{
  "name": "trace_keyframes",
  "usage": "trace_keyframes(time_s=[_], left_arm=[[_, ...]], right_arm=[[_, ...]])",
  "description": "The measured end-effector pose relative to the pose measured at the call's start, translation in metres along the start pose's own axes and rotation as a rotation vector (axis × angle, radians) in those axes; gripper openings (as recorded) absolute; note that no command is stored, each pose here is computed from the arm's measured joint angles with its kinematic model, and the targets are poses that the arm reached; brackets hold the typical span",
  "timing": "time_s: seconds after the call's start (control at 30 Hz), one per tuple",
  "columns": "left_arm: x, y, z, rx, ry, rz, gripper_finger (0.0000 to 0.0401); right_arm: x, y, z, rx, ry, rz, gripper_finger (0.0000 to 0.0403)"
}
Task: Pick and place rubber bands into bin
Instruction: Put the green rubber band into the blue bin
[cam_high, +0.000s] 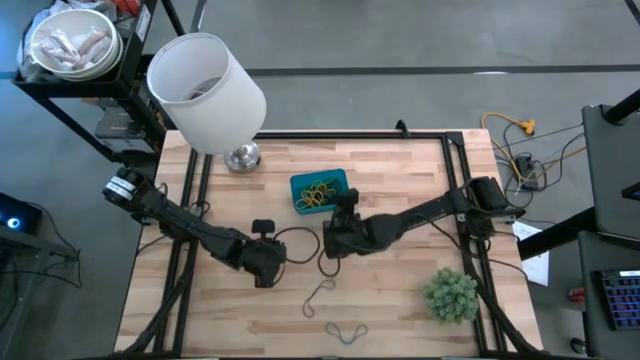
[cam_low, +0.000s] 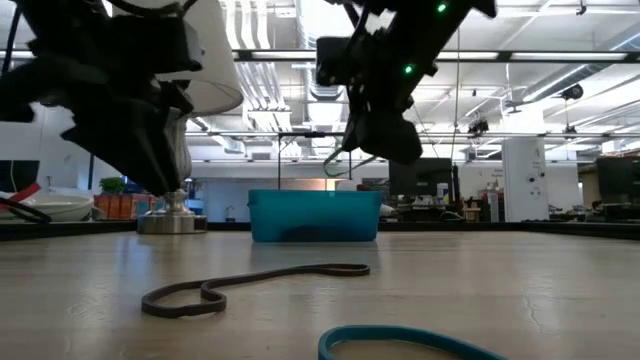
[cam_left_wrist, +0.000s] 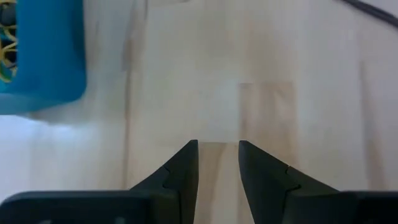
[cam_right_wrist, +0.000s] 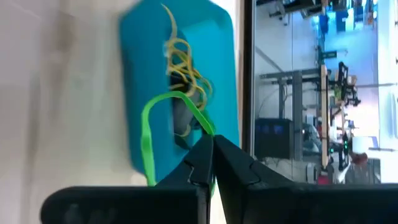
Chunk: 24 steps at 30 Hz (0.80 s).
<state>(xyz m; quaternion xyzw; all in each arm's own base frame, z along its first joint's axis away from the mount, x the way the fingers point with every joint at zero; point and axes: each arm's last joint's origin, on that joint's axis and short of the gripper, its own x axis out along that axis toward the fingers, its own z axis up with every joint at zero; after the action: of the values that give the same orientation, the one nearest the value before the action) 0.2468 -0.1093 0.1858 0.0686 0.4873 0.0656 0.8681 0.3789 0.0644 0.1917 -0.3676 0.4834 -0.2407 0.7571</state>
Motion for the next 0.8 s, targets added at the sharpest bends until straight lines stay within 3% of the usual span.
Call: trace_keyframes(time_s=[0.23,0.6,0.8], left_arm=[[-0.012,-0.013,-0.004,0.000,-0.028,-0.041,0.0098],[-0.025,-0.026,-0.010,0.040,-0.071,-0.067,0.0098],[-0.029,-0.032,-0.013,0.044,-0.079,-0.073,0.0098]], right_arm=[[0.027,-0.022,-0.003,0.037,0.037,-0.014,0.0008],[0.070,-0.057,-0.008,0.149,-0.004,0.103,0.0008],[0.090,-0.069,-0.019,0.243,-0.006,0.230,0.0008]])
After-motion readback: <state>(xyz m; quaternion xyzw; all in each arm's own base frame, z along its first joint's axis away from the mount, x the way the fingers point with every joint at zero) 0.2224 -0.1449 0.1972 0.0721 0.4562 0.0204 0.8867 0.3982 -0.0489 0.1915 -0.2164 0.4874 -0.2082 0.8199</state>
